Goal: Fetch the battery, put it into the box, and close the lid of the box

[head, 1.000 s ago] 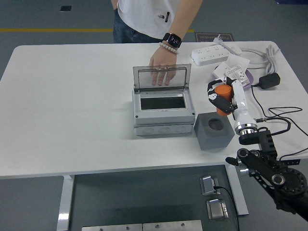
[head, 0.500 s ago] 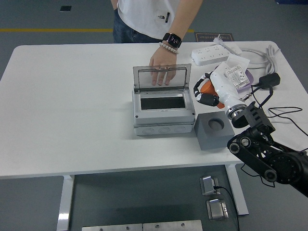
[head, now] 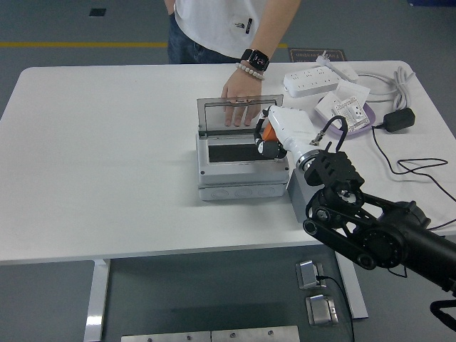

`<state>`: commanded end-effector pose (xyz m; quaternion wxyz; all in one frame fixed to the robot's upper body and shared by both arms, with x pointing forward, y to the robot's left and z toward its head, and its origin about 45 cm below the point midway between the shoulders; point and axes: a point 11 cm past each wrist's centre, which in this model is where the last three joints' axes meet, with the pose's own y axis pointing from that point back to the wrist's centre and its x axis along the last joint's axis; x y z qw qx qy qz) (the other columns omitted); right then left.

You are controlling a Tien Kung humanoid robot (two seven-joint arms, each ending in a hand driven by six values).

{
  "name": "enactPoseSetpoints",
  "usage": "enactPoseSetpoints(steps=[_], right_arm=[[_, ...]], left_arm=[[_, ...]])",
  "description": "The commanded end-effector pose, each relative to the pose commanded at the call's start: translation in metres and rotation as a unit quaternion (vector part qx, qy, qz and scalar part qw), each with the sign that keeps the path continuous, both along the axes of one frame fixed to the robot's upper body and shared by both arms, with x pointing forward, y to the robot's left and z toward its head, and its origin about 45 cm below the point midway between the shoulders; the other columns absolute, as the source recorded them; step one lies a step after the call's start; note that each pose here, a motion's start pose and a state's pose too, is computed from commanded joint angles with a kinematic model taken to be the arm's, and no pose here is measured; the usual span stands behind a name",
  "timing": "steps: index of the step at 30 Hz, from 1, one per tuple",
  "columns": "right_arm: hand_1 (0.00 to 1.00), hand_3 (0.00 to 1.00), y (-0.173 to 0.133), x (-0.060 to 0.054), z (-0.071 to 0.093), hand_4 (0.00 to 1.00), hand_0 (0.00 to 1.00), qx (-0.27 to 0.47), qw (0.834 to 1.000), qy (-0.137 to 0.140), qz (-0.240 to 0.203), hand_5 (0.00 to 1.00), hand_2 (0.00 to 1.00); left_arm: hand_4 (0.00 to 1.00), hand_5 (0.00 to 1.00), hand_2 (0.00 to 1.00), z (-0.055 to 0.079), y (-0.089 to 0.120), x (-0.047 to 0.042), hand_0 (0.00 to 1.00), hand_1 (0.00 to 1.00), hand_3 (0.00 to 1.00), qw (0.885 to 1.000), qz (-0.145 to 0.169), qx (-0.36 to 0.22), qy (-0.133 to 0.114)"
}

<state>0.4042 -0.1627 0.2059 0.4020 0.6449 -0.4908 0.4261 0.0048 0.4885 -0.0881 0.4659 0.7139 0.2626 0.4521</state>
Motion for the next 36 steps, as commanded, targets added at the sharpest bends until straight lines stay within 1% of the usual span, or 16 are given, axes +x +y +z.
enactPoseSetpoints(steps=[5,9,10,13,18,23,30,36], right_arm=[[0.240,0.277,0.018,0.000,0.001,0.002,0.110,0.002,1.000,-0.003,0.017,0.002,0.261],[0.240,0.277,0.026,0.005,0.001,0.002,0.110,0.002,1.000,-0.008,0.023,0.002,0.261],[0.206,0.275,0.027,0.006,0.001,0.002,0.137,0.002,1.000,-0.009,0.023,0.002,0.224],[0.206,0.275,0.032,0.009,-0.001,0.002,0.137,0.001,1.000,-0.008,0.026,0.002,0.224],[0.207,0.273,0.045,0.007,-0.004,0.002,0.137,0.004,0.999,-0.007,0.037,0.002,0.224],[0.207,0.271,0.059,0.005,-0.006,0.002,0.138,0.007,0.999,-0.012,0.049,0.002,0.224],[0.207,0.268,0.066,0.007,-0.005,0.002,0.137,0.002,0.998,-0.025,0.059,0.002,0.225],[0.207,0.266,0.064,0.010,-0.005,0.002,0.137,0.000,0.998,-0.028,0.056,0.002,0.225]], left_arm=[[0.002,0.002,0.529,0.000,0.000,0.0006,0.391,0.597,0.487,1.000,0.000,0.000,0.001],[0.002,0.002,0.529,0.000,0.001,0.0012,0.391,0.597,0.487,1.000,-0.001,0.000,0.001],[0.002,0.002,0.529,0.000,0.001,0.0014,0.392,0.599,0.488,1.000,-0.001,0.000,0.001],[0.002,0.002,0.529,0.001,0.001,0.0024,0.392,0.599,0.488,1.000,-0.002,0.000,0.000],[0.002,0.002,0.530,0.001,0.002,0.0036,0.392,0.600,0.488,1.000,-0.003,0.001,0.001],[0.002,0.002,0.531,0.001,0.002,0.0062,0.392,0.601,0.488,1.000,-0.006,0.001,0.000],[0.002,0.002,0.531,0.002,0.003,0.0088,0.392,0.601,0.488,1.000,-0.009,0.002,0.000],[0.002,0.002,0.530,0.002,0.004,0.0096,0.392,0.601,0.488,1.000,-0.009,0.002,0.000]])
